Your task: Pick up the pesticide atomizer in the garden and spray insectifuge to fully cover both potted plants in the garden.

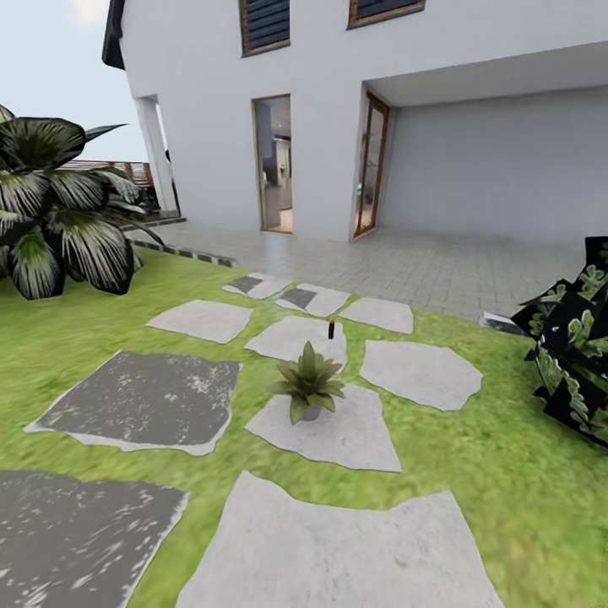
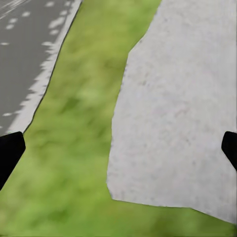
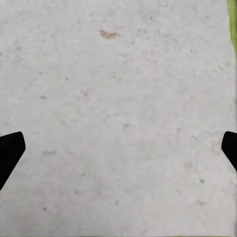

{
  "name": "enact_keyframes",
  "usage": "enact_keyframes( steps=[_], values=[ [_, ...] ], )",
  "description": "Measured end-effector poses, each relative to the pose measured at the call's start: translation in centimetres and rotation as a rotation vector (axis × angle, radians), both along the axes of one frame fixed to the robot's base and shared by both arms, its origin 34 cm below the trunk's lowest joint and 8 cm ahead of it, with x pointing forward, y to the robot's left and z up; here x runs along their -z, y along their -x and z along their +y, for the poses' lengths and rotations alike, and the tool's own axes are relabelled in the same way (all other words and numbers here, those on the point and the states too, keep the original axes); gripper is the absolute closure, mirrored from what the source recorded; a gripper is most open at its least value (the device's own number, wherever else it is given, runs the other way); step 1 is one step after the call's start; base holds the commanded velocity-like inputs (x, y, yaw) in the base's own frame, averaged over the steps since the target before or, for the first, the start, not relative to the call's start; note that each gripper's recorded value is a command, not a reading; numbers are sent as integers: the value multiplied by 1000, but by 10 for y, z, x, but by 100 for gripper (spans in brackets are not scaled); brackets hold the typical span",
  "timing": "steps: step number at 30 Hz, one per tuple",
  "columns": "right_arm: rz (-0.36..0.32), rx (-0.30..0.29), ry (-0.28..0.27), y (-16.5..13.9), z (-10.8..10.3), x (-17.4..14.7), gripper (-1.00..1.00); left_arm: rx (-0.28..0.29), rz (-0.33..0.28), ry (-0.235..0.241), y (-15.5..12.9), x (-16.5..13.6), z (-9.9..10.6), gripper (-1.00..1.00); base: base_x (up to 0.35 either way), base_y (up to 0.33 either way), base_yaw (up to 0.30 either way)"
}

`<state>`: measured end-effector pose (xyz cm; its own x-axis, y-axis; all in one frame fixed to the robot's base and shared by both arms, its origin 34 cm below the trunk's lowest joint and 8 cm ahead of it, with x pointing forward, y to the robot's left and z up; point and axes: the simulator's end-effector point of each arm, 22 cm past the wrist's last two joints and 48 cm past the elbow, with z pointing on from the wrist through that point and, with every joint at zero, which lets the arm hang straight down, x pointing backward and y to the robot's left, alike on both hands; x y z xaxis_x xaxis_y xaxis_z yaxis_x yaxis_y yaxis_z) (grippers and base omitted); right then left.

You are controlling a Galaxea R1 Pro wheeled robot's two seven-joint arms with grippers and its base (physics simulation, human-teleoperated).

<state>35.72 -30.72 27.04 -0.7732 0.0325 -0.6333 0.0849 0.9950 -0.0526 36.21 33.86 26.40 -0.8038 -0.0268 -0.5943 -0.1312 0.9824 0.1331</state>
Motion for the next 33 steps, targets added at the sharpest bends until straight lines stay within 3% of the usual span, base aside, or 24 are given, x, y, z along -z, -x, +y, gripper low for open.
enact_keyframes(
  steps=[15,33],
  values=[
    [-1,0,0,-1,0,0,-100,0,-2,0,0,0,0,-100,285,-162,-252],
    [-3,1,1,-1,0,-1,-100,1,-2,0,0,0,-1,-100,285,-162,-16]
  ],
)
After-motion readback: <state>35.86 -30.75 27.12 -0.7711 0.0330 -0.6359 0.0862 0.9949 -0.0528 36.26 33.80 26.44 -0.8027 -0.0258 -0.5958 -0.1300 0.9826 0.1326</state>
